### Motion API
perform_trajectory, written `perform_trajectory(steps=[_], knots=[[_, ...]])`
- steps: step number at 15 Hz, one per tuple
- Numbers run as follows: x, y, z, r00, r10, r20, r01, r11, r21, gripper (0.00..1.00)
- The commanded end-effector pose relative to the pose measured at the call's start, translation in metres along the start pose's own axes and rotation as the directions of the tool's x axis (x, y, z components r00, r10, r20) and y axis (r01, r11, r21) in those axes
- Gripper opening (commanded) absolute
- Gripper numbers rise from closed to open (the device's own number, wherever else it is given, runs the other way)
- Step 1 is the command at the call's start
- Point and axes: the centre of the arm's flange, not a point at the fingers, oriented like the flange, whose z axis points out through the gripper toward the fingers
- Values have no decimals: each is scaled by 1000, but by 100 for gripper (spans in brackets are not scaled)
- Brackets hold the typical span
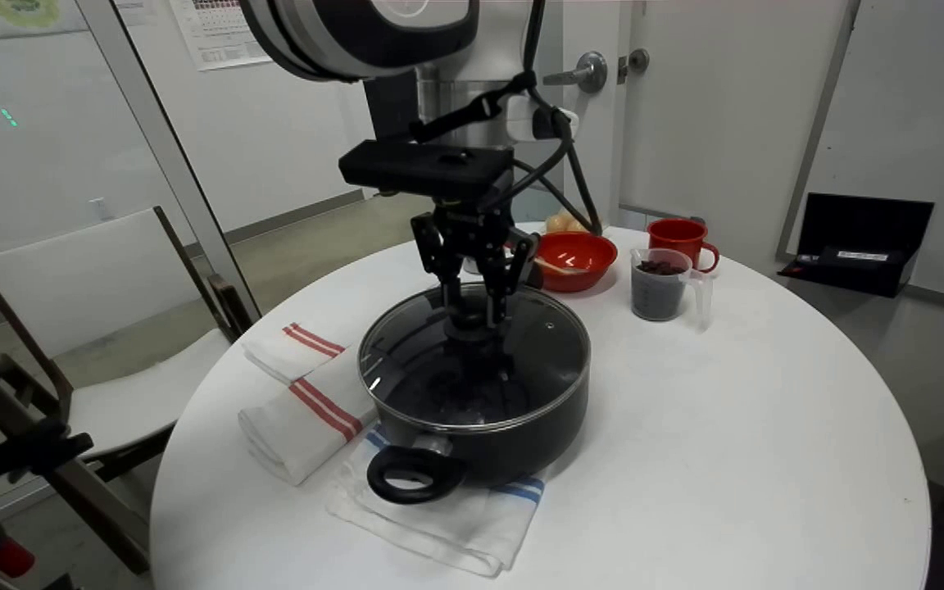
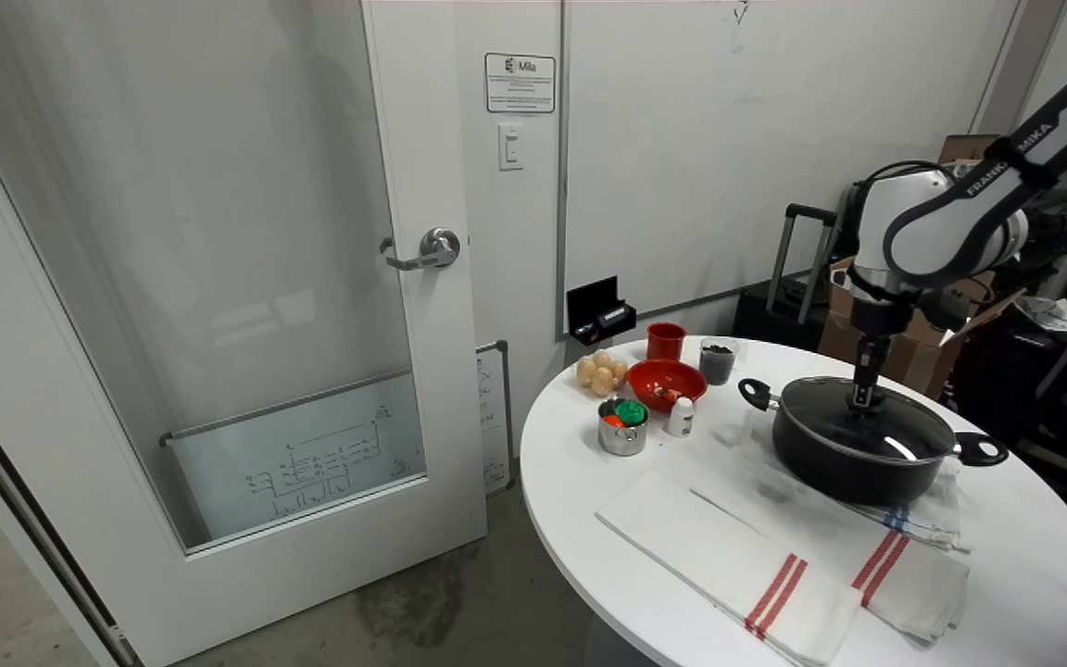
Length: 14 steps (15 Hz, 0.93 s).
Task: Put the lid on the pot
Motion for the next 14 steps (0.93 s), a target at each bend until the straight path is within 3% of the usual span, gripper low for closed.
perform_trajectory(steps=[1,14], knots=[[10,8,-9,1000,14,1,-14,1000,-4,26],[16,7,-6,1000,3,-2,-3,1000,-4,26]])
